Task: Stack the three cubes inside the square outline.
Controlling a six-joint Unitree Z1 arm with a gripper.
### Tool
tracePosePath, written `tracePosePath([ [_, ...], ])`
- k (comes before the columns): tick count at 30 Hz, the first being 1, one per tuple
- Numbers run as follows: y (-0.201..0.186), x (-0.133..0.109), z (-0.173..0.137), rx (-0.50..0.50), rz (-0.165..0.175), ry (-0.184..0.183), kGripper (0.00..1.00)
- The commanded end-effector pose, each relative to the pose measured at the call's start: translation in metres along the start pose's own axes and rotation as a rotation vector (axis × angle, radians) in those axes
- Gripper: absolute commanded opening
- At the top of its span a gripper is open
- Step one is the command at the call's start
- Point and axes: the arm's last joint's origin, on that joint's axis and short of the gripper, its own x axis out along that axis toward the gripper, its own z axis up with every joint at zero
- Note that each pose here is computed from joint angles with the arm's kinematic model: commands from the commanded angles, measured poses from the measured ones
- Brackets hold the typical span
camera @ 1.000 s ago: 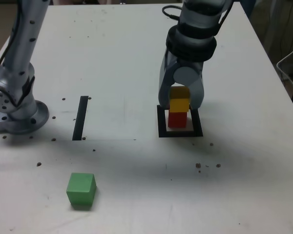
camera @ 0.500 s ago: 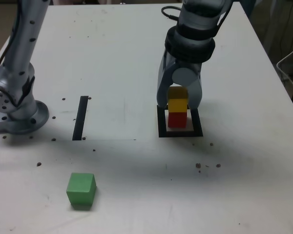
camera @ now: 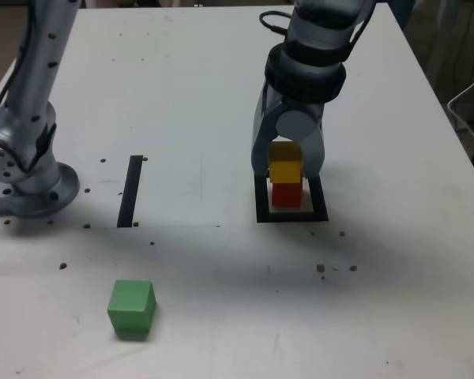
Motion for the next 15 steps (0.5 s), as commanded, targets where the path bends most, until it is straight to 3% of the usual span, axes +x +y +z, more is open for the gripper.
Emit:
tracePosePath([
  [1, -0.0003, 0.0013, 0.0006, 0.007, 0.000, -0.001, 0.85],
  [4, 0.0002, 0.0008, 0.0002, 0.009, 0.008, -0.005, 0.98],
  [15, 0.0009, 0.0008, -0.0023, 0.009, 0.021, -0.002, 1.00],
])
